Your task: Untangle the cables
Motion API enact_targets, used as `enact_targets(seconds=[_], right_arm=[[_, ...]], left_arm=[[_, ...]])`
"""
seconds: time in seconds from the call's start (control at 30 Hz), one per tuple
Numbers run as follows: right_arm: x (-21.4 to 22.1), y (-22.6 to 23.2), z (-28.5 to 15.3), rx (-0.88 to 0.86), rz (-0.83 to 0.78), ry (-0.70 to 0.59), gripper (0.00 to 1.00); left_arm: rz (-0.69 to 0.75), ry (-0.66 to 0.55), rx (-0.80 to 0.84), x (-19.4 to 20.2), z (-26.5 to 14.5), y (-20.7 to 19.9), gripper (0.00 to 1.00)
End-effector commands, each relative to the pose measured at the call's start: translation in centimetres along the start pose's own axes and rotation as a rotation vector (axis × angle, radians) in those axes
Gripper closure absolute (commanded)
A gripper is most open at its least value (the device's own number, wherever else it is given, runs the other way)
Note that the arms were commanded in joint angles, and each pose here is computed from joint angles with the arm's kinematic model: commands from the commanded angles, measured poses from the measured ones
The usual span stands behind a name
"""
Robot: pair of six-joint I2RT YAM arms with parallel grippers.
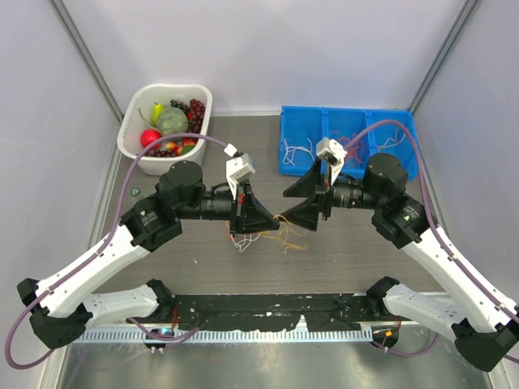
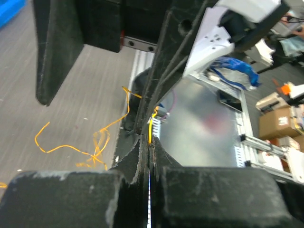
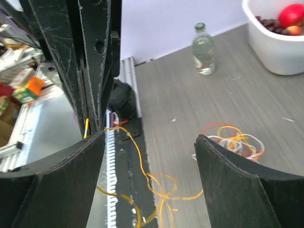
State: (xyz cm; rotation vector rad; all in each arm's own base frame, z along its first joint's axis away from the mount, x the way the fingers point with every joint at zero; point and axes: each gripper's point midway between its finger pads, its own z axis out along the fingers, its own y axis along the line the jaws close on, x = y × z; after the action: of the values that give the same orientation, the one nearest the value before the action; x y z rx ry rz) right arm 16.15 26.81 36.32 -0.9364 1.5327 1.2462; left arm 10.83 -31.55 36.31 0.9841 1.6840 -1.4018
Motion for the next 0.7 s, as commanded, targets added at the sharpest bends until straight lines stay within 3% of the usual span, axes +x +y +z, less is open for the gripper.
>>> enact_targets(seconds=[0.0, 0.17, 0.3, 0.43, 0.5, 0.57, 0.67], right_arm=[[-0.1, 4.5, -1.0, -0.227, -0.026, -0.053, 0.18], [0.1, 5.8, -1.1, -0.296, 0.002, -0.103, 0.18], [0.5, 4.3, -0.9, -0.183, 0.018, -0.103, 0.20], [-0.4, -5.8, -3.4, 0.474, 0.080, -0.145, 0.20], [0.0, -8.9, -5.9, 0.705, 0.087, -0.120, 0.21], [0.3, -10.7, -7.6, 0.840, 0.070, -0.101, 0.21], [-0.2, -11.1, -8.2, 0.886, 0.049, -0.085, 0.21]], left_arm=[[0.047, -0.088, 0.142, -2.5, 0.1, -2.8, 1.00], [0.025, -0.130, 0.122, -3.6, 0.6, -2.4, 1.00], [0.006, -0.140, 0.083, -3.8, 0.8, -1.7, 1.00], [-0.011, -0.167, -0.046, -4.3, 0.4, 0.2, 1.00], [-0.030, -0.171, -0.145, -4.3, 0.1, 1.8, 1.00], [-0.036, -0.152, -0.187, -3.8, 0.0, 2.6, 1.00], [-0.039, -0.134, -0.186, -3.5, 0.1, 2.7, 1.00]])
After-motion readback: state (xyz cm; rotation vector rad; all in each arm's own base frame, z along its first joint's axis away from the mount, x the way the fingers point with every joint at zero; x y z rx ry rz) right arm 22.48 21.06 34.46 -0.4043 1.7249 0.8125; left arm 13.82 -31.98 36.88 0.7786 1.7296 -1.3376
